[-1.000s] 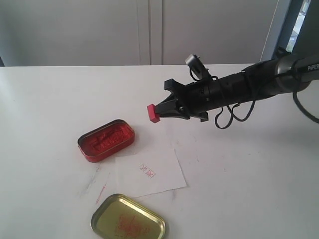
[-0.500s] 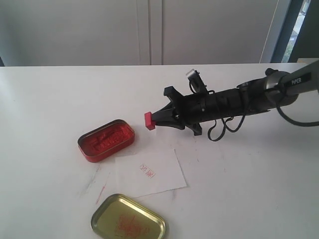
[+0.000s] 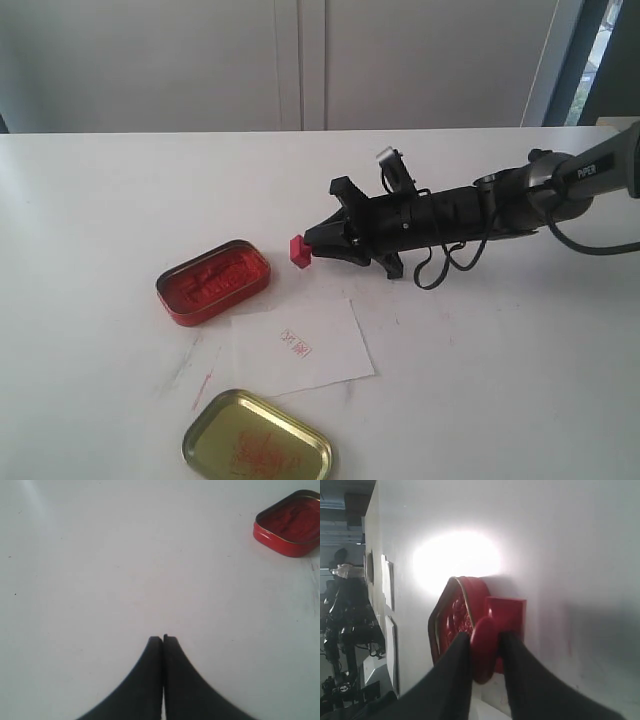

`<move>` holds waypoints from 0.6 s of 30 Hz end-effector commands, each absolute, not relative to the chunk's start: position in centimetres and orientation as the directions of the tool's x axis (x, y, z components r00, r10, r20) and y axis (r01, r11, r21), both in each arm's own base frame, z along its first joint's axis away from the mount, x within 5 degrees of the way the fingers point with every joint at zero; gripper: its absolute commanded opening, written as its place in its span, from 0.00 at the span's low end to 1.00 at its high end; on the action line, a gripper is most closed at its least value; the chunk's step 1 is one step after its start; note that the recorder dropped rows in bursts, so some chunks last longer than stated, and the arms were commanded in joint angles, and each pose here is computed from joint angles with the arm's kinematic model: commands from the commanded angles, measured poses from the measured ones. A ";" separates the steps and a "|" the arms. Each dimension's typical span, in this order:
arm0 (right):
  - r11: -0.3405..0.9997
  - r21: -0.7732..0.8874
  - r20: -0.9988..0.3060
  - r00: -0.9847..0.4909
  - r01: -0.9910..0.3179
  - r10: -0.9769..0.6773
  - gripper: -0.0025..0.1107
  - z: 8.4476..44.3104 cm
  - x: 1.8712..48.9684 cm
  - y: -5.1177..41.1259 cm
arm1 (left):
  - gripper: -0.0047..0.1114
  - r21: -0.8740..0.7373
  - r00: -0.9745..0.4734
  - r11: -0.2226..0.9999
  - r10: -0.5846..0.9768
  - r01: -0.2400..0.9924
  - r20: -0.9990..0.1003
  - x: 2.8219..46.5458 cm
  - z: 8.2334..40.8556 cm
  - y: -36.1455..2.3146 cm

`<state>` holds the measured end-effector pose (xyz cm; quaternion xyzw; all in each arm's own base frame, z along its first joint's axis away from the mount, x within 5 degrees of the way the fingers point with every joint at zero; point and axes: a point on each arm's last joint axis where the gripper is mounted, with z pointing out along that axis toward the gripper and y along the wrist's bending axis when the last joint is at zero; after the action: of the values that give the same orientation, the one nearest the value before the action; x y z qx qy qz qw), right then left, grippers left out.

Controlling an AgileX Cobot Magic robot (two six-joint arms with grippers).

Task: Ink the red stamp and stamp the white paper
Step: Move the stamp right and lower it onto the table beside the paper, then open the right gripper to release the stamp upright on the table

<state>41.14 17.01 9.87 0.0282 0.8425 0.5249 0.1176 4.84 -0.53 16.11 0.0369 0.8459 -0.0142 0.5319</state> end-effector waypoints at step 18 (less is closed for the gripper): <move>0.600 0.800 -0.140 -0.972 -0.001 0.186 0.33 8.8 41.6 13.9 | 0.04 0.009 -0.442 0.997 0.042 0.075 -0.896 4.8 15.8 -0.5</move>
<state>41.40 15.21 9.60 0.0528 0.8723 0.4756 0.1008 4.84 -0.53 16.11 0.0369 0.8459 -0.0142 0.5319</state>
